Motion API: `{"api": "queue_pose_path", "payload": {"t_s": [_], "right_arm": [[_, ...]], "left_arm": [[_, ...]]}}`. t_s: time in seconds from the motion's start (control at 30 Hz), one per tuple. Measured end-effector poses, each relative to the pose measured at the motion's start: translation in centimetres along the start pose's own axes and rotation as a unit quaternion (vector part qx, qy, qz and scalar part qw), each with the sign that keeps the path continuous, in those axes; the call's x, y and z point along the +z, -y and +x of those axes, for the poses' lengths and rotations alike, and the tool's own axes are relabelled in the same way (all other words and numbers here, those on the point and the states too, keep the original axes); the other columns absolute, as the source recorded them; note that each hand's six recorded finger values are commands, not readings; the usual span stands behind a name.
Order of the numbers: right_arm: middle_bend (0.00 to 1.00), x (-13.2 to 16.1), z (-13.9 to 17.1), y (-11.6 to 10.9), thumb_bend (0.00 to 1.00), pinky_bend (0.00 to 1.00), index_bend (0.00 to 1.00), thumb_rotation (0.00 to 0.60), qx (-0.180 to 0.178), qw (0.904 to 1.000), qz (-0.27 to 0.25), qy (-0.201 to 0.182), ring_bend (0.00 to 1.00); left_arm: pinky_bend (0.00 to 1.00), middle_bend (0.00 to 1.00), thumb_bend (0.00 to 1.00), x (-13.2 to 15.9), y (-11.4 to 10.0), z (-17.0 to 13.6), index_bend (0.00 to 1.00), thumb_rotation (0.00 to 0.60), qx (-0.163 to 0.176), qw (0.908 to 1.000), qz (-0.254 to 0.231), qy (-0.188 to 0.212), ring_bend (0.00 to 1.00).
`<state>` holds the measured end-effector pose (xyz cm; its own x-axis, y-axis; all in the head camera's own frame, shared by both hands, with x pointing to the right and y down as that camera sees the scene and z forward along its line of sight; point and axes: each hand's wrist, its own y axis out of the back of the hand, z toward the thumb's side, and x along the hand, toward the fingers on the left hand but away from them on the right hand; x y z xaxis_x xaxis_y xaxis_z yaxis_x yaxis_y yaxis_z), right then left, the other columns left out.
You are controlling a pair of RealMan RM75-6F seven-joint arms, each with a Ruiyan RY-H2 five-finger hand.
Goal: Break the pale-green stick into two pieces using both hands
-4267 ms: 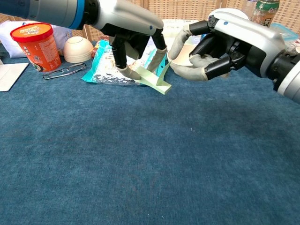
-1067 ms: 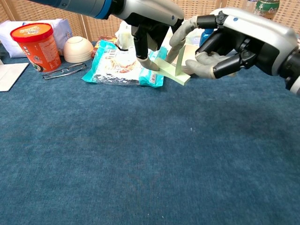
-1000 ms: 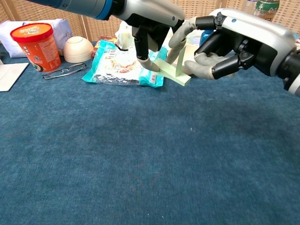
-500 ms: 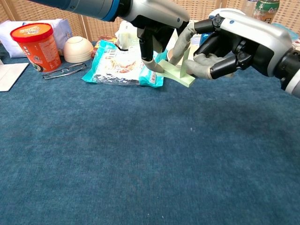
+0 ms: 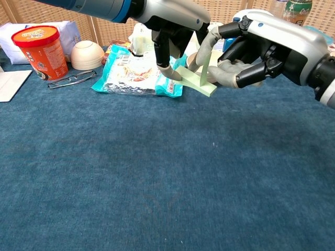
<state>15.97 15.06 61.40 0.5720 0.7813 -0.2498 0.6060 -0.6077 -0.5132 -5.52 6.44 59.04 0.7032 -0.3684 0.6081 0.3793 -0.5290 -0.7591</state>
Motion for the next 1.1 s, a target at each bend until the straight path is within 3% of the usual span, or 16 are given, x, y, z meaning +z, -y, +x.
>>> {"api": "queue_pose_path", "payload": {"t_s": [0.6,1.1], "right_arm": [[0.92,-0.42,0.24,-0.47,0.49,0.86,0.50,0.600,-0.006,1.0000,0.003,0.005,1.00],[0.92,-0.52,0.22,-0.35,0.49,0.86,0.44,0.600,-0.004,1.0000,0.000,0.006,1.00]], "left_arm": [[1.00,1.00,0.39,-0.09,0.13,-0.22,0.65,0.600,0.000,1.0000,0.000,0.000,1.00],[1.00,1.00,0.39,-0.24,0.20,-0.01,0.65,0.600,-0.001,1.0000,-0.001,-0.002,1.00]]}}
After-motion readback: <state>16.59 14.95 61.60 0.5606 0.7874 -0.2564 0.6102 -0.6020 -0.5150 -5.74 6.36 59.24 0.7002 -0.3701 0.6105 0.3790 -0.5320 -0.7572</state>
